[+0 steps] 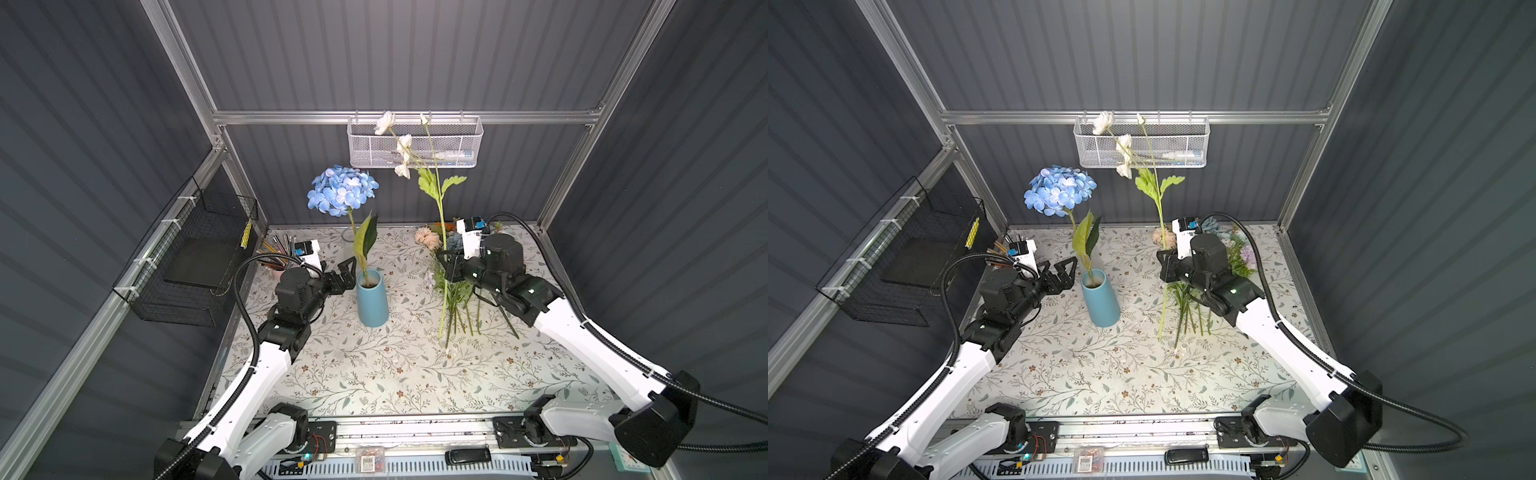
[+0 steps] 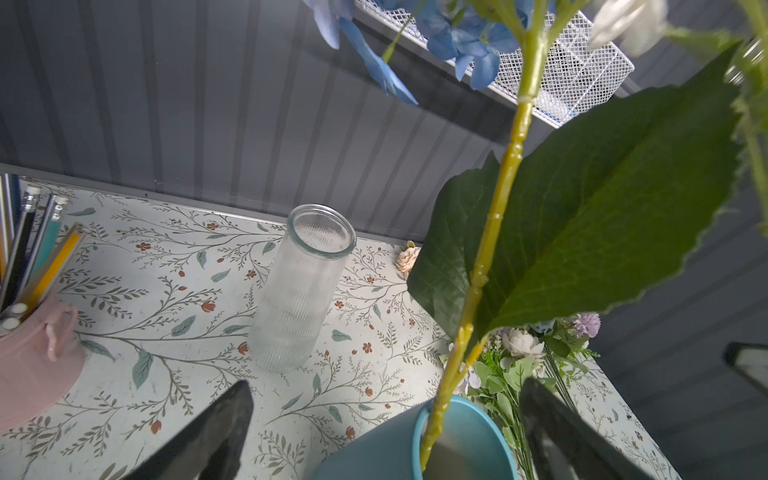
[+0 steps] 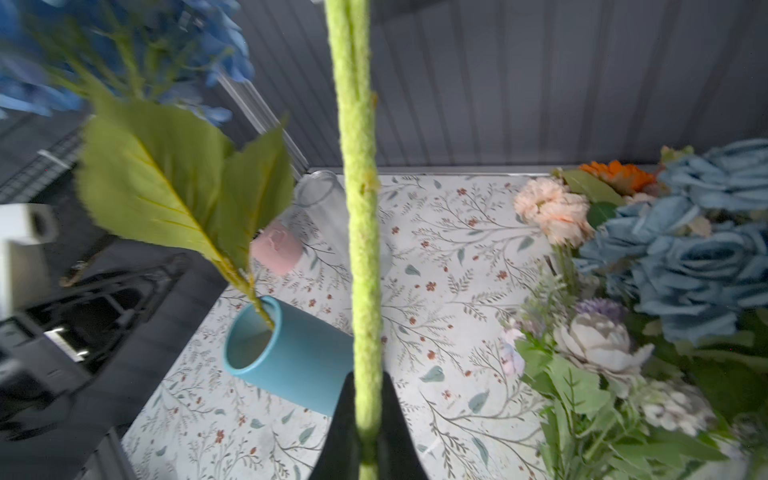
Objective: Arrange the flowers into the vase
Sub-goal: 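Lift the white poppy stem out of the pile with the right gripper, then carry the white poppy over the teal vase with the right gripper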
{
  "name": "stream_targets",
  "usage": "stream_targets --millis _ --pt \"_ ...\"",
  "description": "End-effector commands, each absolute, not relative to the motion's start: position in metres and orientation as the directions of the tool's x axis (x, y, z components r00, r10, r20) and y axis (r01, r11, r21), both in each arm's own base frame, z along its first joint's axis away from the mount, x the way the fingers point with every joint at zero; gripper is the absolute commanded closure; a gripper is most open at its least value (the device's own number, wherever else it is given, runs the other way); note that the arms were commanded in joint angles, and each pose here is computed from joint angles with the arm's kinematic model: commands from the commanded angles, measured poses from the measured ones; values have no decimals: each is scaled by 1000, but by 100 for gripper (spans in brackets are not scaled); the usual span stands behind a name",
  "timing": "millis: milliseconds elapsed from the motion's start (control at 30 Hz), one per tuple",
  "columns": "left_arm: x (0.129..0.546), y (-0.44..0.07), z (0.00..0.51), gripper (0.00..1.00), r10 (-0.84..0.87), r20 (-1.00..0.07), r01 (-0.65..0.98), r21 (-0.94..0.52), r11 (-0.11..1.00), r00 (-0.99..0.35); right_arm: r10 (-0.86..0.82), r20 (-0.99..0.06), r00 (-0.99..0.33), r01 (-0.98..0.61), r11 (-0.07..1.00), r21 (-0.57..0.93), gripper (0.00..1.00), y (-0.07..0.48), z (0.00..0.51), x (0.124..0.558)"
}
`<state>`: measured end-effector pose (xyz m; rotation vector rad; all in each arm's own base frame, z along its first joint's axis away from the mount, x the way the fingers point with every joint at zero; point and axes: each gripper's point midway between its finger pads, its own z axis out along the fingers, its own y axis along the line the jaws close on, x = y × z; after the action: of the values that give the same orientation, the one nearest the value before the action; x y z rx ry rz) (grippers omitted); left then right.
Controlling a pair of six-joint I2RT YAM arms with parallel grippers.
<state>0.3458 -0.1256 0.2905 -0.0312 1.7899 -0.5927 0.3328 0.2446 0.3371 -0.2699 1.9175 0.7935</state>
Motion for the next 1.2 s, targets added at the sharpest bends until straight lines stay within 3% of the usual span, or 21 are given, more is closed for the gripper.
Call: stream_targets --millis 0,200,367,733,1167 --pt "347 -121 296 0 -329 -898 276 -408 870 -291 178 -907 -381 -659 636 401 100 260 379 308" --pt "355 -112 281 0 -382 -866 258 -468 845 -322 267 -924 -275 -803 464 374 100 270 417 273" --pt "363 -98 271 0 -467 -813 237 -558 795 -348 359 -919 -166 -846 427 319 100 273 440 268" --pt "360 -96 257 0 -446 -813 229 -547 805 -373 423 -905 45 -941 321 103 100 322 479 270" --pt "362 -94 253 0 -435 -819 223 -535 815 -374 449 -883 139 -962 273 -12 100 360 514 285"
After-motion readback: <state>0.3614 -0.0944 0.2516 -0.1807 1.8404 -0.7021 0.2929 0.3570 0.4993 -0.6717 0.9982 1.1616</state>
